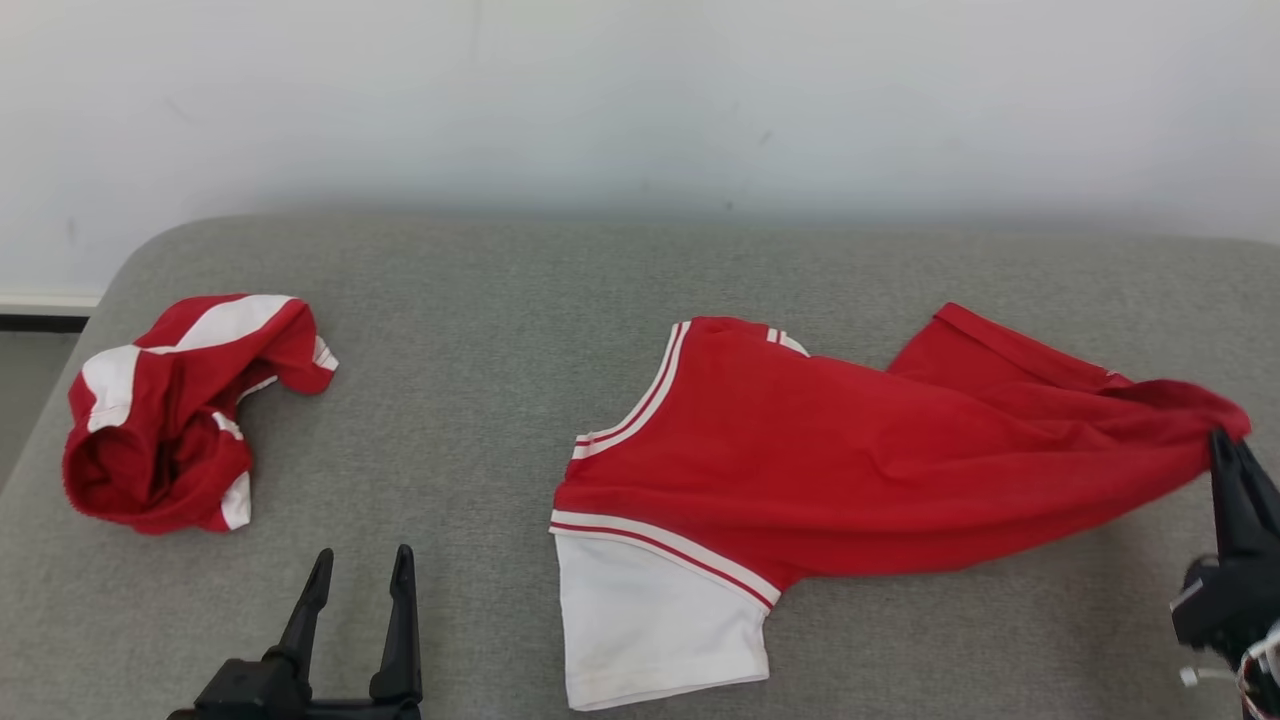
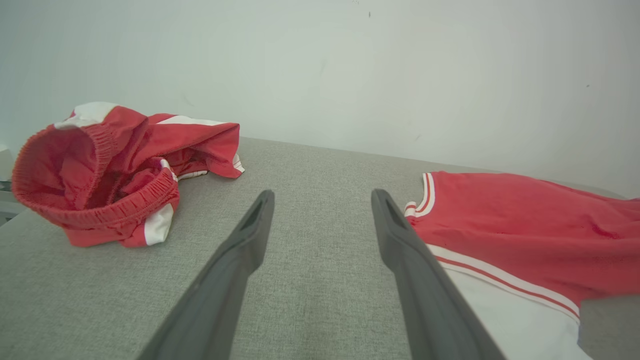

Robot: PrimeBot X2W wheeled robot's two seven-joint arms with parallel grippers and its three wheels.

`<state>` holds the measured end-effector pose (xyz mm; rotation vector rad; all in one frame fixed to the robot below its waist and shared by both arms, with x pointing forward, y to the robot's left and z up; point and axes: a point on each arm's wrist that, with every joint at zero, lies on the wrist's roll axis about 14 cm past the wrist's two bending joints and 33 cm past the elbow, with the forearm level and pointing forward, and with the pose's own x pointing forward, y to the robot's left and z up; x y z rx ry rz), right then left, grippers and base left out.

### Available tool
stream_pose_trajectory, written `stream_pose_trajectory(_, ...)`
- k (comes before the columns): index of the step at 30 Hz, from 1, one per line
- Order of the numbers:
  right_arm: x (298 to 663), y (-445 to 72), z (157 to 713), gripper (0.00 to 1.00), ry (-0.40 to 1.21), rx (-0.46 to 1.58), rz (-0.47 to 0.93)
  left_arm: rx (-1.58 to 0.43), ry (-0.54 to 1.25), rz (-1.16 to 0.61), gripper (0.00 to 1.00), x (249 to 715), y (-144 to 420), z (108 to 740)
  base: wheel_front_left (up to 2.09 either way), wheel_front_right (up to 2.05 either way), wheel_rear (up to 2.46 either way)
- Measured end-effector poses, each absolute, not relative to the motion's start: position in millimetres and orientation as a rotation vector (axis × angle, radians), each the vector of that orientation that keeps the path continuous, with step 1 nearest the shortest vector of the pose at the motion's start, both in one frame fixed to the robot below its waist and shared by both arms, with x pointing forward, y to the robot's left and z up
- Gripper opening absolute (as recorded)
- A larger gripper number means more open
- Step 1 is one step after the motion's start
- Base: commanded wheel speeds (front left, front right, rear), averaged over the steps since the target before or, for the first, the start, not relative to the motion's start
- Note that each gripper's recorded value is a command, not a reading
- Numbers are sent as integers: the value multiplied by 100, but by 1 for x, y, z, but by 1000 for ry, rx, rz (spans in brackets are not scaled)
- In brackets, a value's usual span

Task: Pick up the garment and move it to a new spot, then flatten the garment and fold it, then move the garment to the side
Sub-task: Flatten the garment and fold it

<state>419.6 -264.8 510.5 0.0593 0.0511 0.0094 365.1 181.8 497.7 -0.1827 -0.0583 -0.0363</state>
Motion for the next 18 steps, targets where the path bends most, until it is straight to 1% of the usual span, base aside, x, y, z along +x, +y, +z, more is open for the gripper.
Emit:
stream_pose_trajectory(4,445,-238,536,0,14,20,85,-186,-62,-23,100,364,186,499,0,0,0)
stream_pose_trajectory(5,460,-221,547,0,3,-2,130,-187,-61,-15,100,363,188,499,0,0,0)
stream_pose_trajectory(6,460,-221,547,0,3,-2,130,-187,-61,-15,100,363,188,499,0,0,0)
stream_pose_trajectory(7,468,-213,552,0,-4,-12,151,-187,-61,-12,100,362,190,498,0,0,0)
stream_pose_trajectory(8,484,-194,560,0,-5,-35,196,-193,-60,-3,100,361,192,498,0,0,0)
stream_pose_trajectory(9,491,-186,563,0,-5,-49,216,-196,-60,1,100,360,193,498,0,0,0)
stream_pose_trajectory(10,499,-177,564,0,-2,-59,236,-199,-61,7,100,359,194,499,0,0,0)
stream_pose_trajectory(11,499,-177,564,0,-2,-59,236,-199,-61,7,100,359,194,499,0,0,0)
stream_pose_trajectory(13,513,-159,562,0,19,-84,274,-201,-64,19,100,359,198,499,0,0,0)
stream_pose_trajectory(14,527,-146,560,0,40,-106,298,-204,-60,27,100,357,199,498,0,0,0)
stream_pose_trajectory(18,556,-125,558,0,59,-108,318,-212,-58,47,100,357,204,498,0,0,0)
